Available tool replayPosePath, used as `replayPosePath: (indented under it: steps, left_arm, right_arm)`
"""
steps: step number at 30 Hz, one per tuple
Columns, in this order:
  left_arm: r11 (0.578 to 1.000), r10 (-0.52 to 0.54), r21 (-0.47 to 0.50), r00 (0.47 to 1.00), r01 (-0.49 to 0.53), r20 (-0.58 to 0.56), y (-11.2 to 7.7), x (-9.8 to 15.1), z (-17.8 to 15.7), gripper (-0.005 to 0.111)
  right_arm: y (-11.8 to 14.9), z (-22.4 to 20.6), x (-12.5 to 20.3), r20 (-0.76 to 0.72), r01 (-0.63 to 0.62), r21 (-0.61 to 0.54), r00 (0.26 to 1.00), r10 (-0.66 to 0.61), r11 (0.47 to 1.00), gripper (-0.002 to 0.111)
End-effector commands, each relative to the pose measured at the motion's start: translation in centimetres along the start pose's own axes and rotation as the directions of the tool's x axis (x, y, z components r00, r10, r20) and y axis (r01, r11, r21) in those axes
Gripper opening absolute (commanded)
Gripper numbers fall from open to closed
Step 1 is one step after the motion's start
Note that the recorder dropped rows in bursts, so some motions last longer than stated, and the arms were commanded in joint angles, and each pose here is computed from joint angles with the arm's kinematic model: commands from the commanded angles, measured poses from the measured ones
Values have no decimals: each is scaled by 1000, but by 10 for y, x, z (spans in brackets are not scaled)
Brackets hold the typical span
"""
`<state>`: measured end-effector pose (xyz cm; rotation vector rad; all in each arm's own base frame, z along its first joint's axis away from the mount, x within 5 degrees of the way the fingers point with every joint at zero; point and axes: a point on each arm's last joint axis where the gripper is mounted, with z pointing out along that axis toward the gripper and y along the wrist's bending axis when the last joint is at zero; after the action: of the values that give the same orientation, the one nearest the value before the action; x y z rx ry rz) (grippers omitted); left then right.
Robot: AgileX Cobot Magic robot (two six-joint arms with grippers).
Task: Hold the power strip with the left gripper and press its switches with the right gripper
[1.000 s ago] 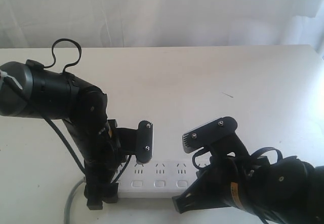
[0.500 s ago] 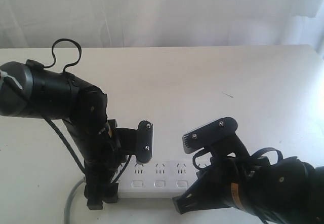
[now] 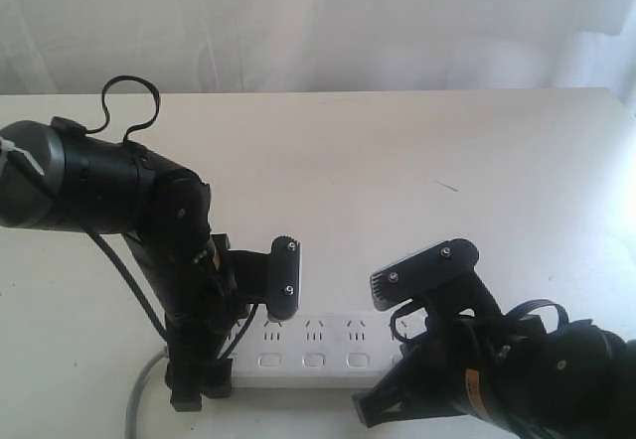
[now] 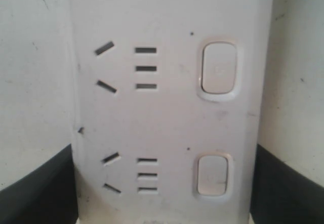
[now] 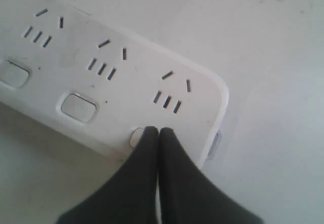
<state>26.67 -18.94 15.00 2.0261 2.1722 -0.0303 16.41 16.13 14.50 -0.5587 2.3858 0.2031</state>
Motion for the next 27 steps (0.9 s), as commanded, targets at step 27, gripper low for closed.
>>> replayPosePath:
  steps: [27]
  left_arm:
    - [996, -1, 90, 998, 7, -67, -11, 7, 8, 0]
  right_arm:
    - [1, 22, 17, -115, 21, 28, 993, -17, 999, 0]
